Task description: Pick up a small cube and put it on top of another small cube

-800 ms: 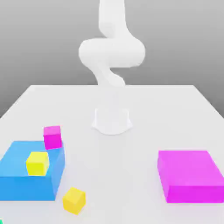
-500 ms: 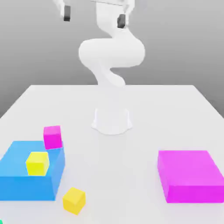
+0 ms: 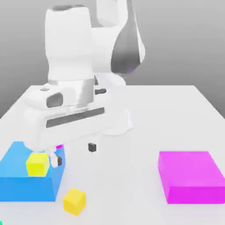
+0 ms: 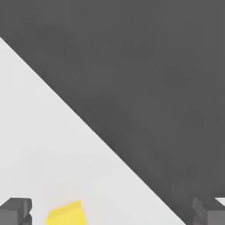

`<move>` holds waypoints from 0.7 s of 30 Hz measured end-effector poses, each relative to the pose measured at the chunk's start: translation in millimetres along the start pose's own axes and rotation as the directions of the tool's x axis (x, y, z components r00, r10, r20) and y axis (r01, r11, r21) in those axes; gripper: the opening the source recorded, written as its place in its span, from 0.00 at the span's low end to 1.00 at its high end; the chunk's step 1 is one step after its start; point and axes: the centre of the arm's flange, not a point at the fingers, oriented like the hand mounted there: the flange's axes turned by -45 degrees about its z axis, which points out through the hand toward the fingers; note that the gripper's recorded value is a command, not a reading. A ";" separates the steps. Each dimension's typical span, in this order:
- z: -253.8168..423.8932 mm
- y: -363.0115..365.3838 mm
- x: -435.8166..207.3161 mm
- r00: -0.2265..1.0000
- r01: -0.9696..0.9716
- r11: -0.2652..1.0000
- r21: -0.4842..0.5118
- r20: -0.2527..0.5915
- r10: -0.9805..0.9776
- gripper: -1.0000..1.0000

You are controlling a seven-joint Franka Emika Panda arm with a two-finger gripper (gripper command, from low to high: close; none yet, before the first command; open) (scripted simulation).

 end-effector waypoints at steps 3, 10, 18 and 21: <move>44.6 -10.5 -19.3 0.994 0.101 0.993 0.059 0.044 -0.103 0.50; 133.0 -29.1 -47.7 0.973 0.206 0.970 0.131 0.079 -0.217 0.50; 155.9 -33.4 -51.0 0.973 0.206 0.969 0.134 0.078 -0.217 0.00; 134.2 -29.7 -48.2 0.973 0.207 0.969 0.134 0.079 -0.219 0.00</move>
